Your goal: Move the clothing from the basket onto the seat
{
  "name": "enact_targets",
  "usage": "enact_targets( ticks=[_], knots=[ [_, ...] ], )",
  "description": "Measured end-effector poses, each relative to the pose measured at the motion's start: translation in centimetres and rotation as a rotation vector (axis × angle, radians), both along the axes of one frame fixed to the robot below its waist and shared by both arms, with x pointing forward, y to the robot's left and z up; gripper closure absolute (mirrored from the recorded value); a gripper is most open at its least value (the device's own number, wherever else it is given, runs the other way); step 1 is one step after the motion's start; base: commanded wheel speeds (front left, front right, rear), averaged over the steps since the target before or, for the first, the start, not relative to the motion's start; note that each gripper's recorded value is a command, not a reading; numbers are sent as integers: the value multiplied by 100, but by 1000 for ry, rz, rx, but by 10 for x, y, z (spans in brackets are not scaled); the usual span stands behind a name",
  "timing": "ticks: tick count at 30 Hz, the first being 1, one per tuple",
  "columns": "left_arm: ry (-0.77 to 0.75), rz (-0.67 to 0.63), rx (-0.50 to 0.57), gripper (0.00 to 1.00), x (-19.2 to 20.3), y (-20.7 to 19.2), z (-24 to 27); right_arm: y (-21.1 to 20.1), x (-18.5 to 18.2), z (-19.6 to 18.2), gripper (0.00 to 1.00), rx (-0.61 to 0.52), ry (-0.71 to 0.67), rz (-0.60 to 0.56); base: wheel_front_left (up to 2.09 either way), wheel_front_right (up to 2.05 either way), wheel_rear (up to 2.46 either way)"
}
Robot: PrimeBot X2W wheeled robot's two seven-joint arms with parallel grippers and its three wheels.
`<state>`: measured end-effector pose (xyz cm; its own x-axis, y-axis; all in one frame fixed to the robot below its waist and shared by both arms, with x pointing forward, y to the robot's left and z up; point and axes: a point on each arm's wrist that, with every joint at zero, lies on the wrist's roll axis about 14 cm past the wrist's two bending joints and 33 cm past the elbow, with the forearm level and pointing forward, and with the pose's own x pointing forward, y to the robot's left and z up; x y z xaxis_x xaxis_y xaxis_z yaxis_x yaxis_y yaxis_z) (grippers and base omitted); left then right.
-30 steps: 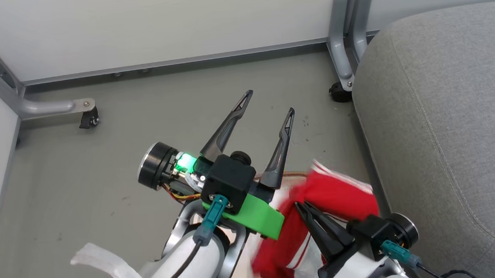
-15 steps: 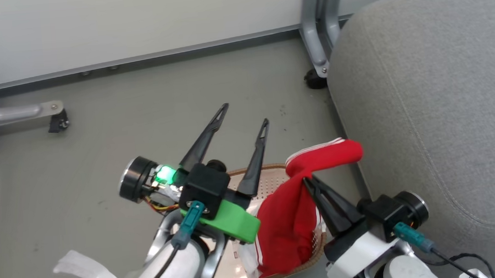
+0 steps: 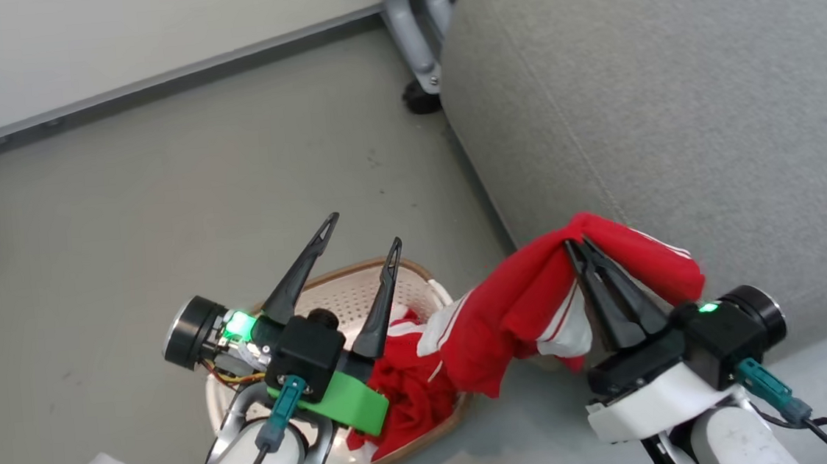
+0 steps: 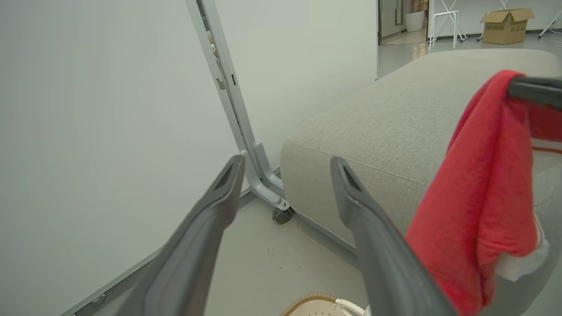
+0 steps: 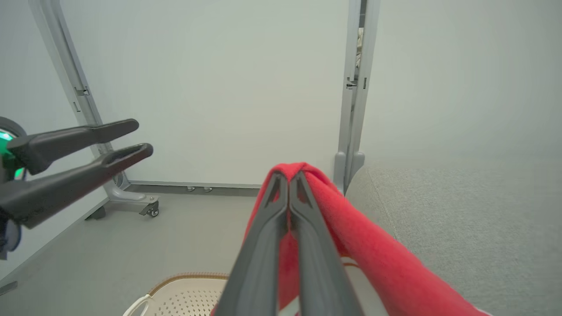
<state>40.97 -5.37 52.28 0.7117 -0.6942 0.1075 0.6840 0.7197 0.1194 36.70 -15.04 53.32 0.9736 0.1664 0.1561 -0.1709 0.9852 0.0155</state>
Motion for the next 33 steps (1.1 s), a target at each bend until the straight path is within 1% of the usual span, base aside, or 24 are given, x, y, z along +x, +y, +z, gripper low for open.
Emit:
enact_targets(
  ticks=[3, 9, 11, 15, 18, 21, 24, 27, 28, 31, 33],
  knots=[
    [5, -38, 1, 0, 0, -12, -10, -18, -8, 2, 100, -3, -3, -67, 0, 0, 0],
    [13, -114, -5, 0, -3, -36, -25, -48, -22, -7, 100, 11, 37, -187, 0, 0, 0],
    [27, -148, -1, 0, -6, -44, -33, -53, -22, -7, 100, 7, 40, -207, 0, 0, 0],
    [63, -205, -5, 0, -10, -57, -48, -69, -12, 8, 100, -12, -4, -251, 0, 0, 0],
    [72, -234, -15, 0, -5, -65, -54, -93, 9, 35, 100, -60, -96, -301, 0, 0, 0],
    [45, -281, 12, 0, 0, -71, -65, -121, 41, 71, 100, -129, -216, -353, 0, 0, 0],
    [46, -318, 22, 0, 9, -77, -79, -148, 80, 107, 100, -169, -331, -409, 0, 0, 0],
    [52, -329, 18, 0, 23, -80, -90, -169, 118, 138, 100, -195, -426, -447, 0, 0, 0],
    [61, -327, 20, 0, 27, -79, -96, -175, 129, 145, 100, -208, -445, -453, 0, 0, 0],
    [103, -320, 21, 0, 37, -75, -118, -198, 161, 164, 100, -297, -481, -485, 0, 0, 0],
    [132, -306, 11, 0, 42, -71, -129, -215, 176, 168, 100, -328, -482, -518, 0, 0, 0]
  ],
)
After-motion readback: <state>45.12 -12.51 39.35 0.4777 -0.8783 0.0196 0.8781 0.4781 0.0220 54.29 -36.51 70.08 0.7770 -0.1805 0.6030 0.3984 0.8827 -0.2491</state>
